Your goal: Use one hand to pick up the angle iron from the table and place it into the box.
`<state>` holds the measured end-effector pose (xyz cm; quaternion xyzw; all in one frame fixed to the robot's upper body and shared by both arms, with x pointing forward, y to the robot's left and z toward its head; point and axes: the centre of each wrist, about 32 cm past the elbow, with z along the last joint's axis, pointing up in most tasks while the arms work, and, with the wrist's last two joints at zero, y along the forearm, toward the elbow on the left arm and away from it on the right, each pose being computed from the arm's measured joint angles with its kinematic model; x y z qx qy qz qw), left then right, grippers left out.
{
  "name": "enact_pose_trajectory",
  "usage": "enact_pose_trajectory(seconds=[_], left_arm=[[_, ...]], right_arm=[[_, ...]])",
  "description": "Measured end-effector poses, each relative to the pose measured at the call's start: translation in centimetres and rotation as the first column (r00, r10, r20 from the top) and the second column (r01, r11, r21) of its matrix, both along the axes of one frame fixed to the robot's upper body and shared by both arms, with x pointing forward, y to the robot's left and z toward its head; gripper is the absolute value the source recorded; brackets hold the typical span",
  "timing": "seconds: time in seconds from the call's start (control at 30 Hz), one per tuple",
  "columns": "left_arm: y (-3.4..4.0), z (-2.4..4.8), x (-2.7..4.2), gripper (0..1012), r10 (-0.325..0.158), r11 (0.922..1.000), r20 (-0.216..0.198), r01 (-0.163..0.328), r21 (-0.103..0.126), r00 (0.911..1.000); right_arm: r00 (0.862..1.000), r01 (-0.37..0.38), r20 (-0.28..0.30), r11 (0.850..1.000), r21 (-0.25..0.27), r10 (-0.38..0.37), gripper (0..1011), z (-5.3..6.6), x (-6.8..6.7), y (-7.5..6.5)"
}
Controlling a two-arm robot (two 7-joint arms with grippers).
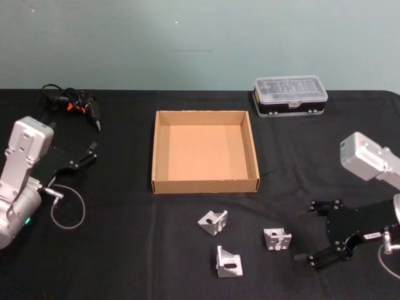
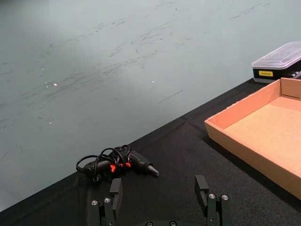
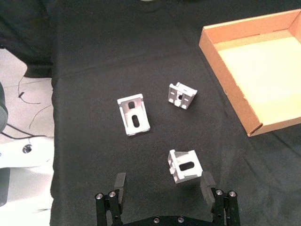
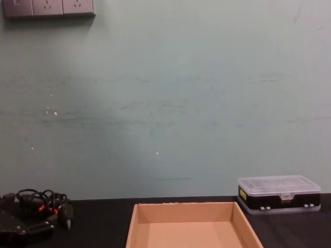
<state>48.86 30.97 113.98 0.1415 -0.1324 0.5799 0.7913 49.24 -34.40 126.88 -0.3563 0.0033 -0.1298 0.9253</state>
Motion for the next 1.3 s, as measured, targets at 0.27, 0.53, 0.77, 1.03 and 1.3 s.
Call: enact_pose_trajectory(seconds=[0.27,0.53,0.77,1.03,1.3], left_arm=[[0.00,0.00,0.00,1011,0.000,1.0000,0.000,0.000,0.000,1.0000],[0.00,0.00,0.00,1011,0.000,1.0000,0.000,0.000,0.000,1.0000],[0.00,0.00,0.00,1011,0.000,1.0000,0.000,0.000,0.000,1.0000],[0.00,0.00,0.00,1011,0.000,1.0000,0.000,0.000,0.000,1.0000],[0.00,0.00,0.00,1011,0.000,1.0000,0.000,0.000,0.000,1.0000]], right_arm=[[0.999,-0.017,-0.036,1.000,-0.008,0.017,1000,-1.7,0.9,0.7],[0.999,-0.027,-0.047,1.000,-0.016,0.026,1000,-2.6,1.5,1.5],[0.998,-0.031,-0.049,0.999,-0.017,0.030,1000,-3.2,2.1,2.1],[0.999,-0.027,-0.045,0.999,-0.019,0.027,1000,-3.6,2.6,2.4],[0.999,-0.019,-0.042,1.000,-0.019,0.018,1000,-4.1,3.0,2.6]])
